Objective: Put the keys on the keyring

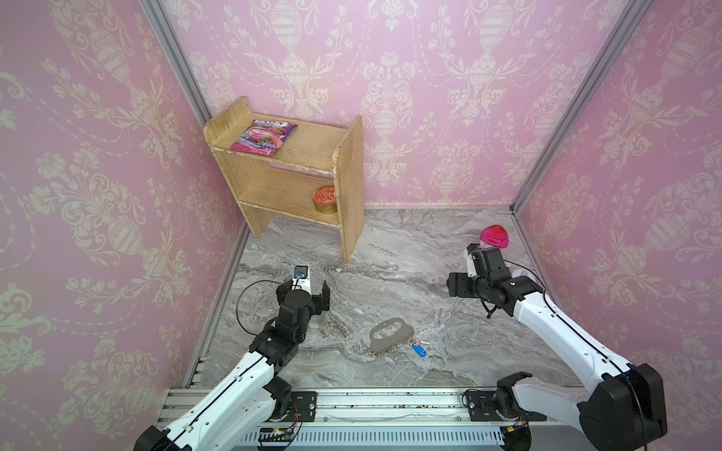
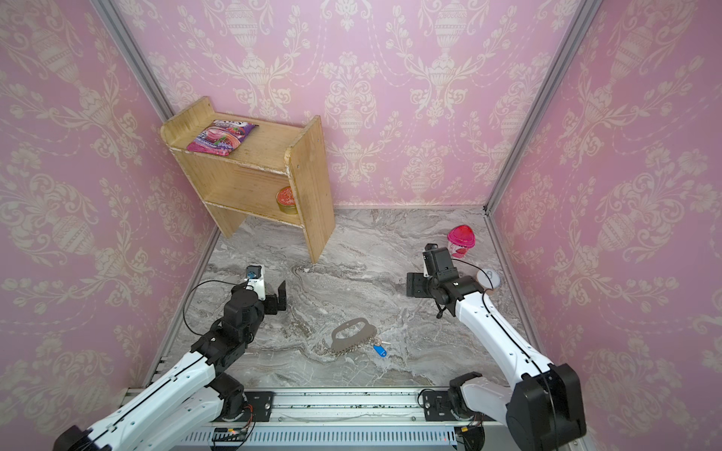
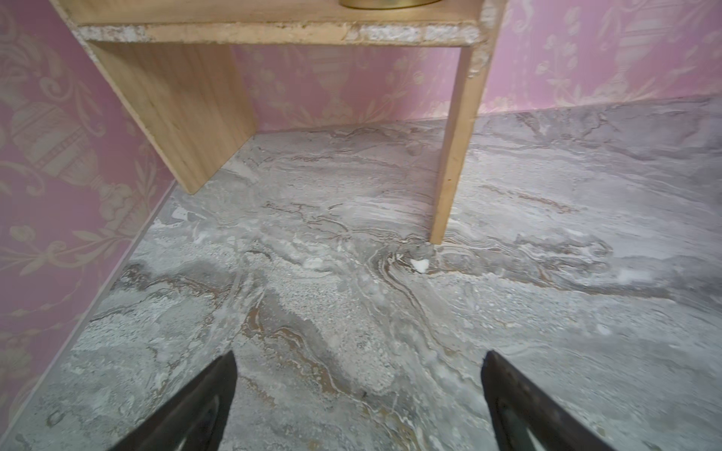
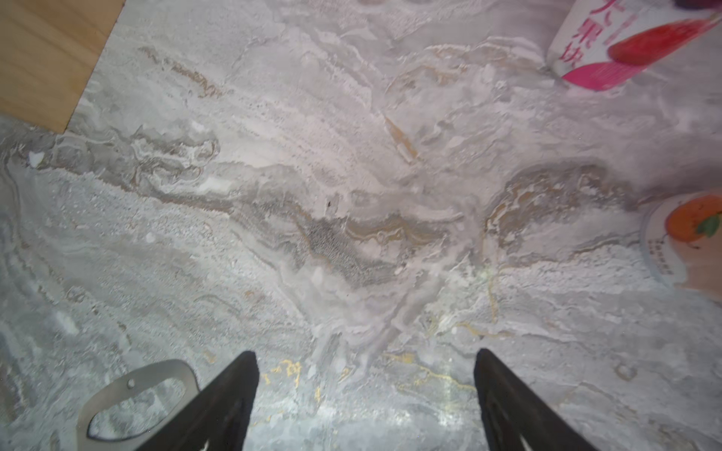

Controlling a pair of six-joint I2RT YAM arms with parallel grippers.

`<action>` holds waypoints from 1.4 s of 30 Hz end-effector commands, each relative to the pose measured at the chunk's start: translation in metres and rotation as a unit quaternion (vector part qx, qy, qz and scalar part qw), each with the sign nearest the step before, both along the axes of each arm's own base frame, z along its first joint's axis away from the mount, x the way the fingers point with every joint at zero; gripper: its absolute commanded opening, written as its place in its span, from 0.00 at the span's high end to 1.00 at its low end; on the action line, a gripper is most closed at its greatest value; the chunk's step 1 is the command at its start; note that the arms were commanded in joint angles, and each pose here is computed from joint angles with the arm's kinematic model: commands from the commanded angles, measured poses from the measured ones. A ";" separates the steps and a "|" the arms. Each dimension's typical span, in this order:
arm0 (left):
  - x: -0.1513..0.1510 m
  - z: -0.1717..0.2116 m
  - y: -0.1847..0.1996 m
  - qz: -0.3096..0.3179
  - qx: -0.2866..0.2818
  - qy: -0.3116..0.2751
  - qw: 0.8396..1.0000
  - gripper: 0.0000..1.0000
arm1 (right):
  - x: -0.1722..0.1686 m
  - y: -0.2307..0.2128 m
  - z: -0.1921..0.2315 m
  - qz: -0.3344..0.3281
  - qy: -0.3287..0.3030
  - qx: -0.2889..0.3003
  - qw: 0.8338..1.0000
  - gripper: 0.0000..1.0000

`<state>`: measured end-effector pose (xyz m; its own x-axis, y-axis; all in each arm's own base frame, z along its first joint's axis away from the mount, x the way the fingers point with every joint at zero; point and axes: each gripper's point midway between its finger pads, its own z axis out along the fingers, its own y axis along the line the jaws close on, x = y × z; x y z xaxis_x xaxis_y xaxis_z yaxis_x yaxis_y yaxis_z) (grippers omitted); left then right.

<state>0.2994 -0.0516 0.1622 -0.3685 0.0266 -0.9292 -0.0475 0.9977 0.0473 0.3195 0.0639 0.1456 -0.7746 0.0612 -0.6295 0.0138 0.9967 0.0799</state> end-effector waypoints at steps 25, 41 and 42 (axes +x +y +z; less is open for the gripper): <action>0.075 -0.055 0.066 0.058 0.053 -0.061 0.995 0.01 | 0.062 -0.062 -0.030 -0.014 -0.236 -0.067 0.969 0.00; 0.080 -0.075 0.074 0.067 0.039 -0.062 0.995 0.01 | 0.066 -0.051 -0.050 0.000 -0.268 -0.060 0.962 0.00; 0.080 -0.075 0.074 0.067 0.039 -0.061 0.995 0.01 | 0.068 -0.056 -0.049 -0.015 -0.265 -0.064 0.962 0.00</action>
<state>0.3766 0.0225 0.0797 -0.2960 0.0811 -0.9518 -0.1900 0.9715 0.1419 0.3782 0.0138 0.0839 -0.3806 -0.0337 -0.9241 -0.0056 0.9994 -0.0341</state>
